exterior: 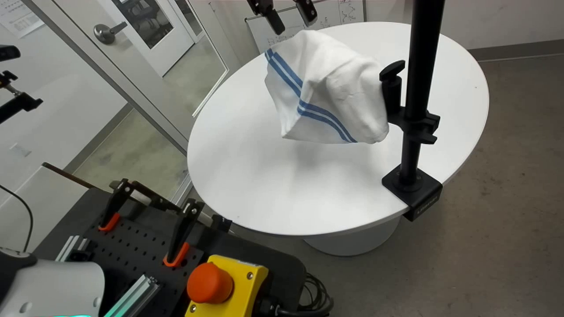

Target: Unhang the cloth from the stand

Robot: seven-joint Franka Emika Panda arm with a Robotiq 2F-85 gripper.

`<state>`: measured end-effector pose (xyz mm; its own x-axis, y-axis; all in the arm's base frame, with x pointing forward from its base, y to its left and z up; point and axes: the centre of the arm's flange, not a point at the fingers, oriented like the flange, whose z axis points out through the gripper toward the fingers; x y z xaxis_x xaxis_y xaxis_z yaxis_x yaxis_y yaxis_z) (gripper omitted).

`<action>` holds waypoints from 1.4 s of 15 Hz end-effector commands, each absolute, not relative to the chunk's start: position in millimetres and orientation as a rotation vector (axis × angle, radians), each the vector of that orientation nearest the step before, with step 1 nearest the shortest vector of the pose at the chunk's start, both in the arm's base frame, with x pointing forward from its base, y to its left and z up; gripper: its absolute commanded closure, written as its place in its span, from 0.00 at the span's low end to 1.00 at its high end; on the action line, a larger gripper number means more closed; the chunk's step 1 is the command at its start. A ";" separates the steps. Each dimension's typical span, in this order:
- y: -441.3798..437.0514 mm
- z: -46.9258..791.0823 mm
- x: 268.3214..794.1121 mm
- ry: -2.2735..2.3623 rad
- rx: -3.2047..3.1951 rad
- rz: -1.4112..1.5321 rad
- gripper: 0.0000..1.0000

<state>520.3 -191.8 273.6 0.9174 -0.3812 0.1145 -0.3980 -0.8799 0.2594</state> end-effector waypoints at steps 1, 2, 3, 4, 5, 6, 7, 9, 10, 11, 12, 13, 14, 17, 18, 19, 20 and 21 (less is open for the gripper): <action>-195.6 263.2 525.5 -0.572 2.783 0.109 0.00; -197.0 260.6 524.8 -0.576 2.779 0.106 0.00; -198.3 258.3 523.8 -0.581 2.775 0.101 0.00; -199.9 256.4 523.2 -0.588 2.773 0.096 0.06; -201.2 255.0 522.7 -0.590 2.771 0.092 0.25; -202.4 253.8 522.1 -0.593 2.769 0.088 0.32; -203.6 252.6 521.7 -0.596 2.767 0.085 0.40; -205.0 250.8 520.7 -0.602 2.765 0.077 0.54; -205.6 250.0 520.5 -0.603 2.764 0.073 0.63; -205.9 249.3 520.3 -0.604 2.763 0.069 0.70; -206.3 248.9 520.2 -0.605 2.762 0.067 0.79; -206.7 248.8 520.1 -0.607 2.761 0.066 0.85; -207.0 248.8 520.3 -0.608 2.760 0.065 0.92; -208.3 250.4 520.6 -0.617 2.758 0.067 1.00; -209.1 252.8 520.6 -0.625 2.758 0.069 1.00; -210.2 258.5 520.3 -0.639 2.762 0.076 0.99; -211.2 265.0 520.1 -0.651 2.769 0.086 0.99; -211.9 275.2 519.7 -0.671 2.779 0.101 0.99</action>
